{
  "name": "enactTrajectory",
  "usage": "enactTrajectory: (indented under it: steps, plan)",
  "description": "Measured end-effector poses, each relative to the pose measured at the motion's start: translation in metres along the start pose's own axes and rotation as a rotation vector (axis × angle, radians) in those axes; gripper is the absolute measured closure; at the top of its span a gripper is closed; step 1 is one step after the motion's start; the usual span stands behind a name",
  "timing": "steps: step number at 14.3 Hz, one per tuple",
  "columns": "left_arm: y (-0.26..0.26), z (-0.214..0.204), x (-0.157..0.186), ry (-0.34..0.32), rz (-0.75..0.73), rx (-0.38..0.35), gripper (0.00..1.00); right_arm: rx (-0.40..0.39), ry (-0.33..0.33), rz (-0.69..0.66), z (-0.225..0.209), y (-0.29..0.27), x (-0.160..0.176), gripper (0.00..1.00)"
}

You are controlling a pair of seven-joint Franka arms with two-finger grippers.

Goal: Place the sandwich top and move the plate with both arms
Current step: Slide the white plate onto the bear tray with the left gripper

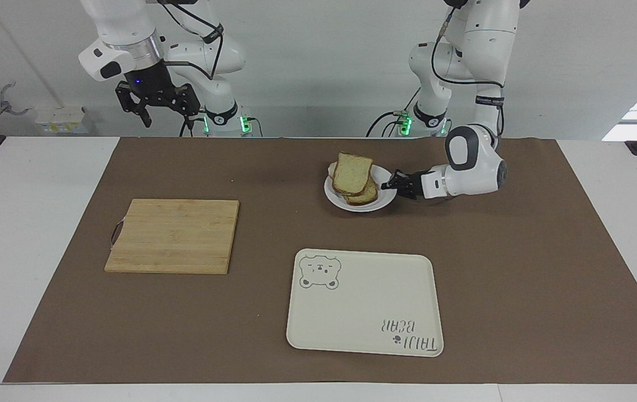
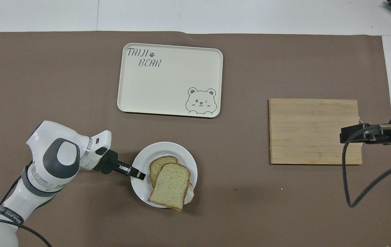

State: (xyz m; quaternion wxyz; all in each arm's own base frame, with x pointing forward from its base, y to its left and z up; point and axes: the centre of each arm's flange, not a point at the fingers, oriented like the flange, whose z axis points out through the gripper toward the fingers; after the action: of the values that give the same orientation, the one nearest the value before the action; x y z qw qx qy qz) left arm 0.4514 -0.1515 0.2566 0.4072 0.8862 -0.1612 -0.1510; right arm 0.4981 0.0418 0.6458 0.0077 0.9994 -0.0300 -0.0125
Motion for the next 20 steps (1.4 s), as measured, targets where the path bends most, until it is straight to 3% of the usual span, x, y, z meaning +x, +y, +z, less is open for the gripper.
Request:
enactTrajectory:
  steps: [4,8,14,18,20]
  plan:
    - [0.004,-0.003,0.001,0.024,-0.023,-0.067,0.94,0.0,0.001,-0.038,0.0,0.002,0.0,0.0]
    - [0.011,-0.034,0.013,0.046,-0.056,-0.139,0.94,-0.002,0.001,-0.049,0.0,0.005,0.001,0.0]
    - [0.031,-0.09,0.081,0.089,-0.154,-0.15,0.94,0.0,0.019,-0.04,-0.012,0.01,0.0,0.0]
    - [0.044,-0.105,0.125,0.111,-0.248,-0.139,0.94,0.004,0.032,-0.006,-0.026,0.028,0.0,0.0]
    - [0.052,-0.105,0.146,0.129,-0.272,-0.127,0.94,0.002,0.007,0.01,-0.022,0.036,0.002,0.0]
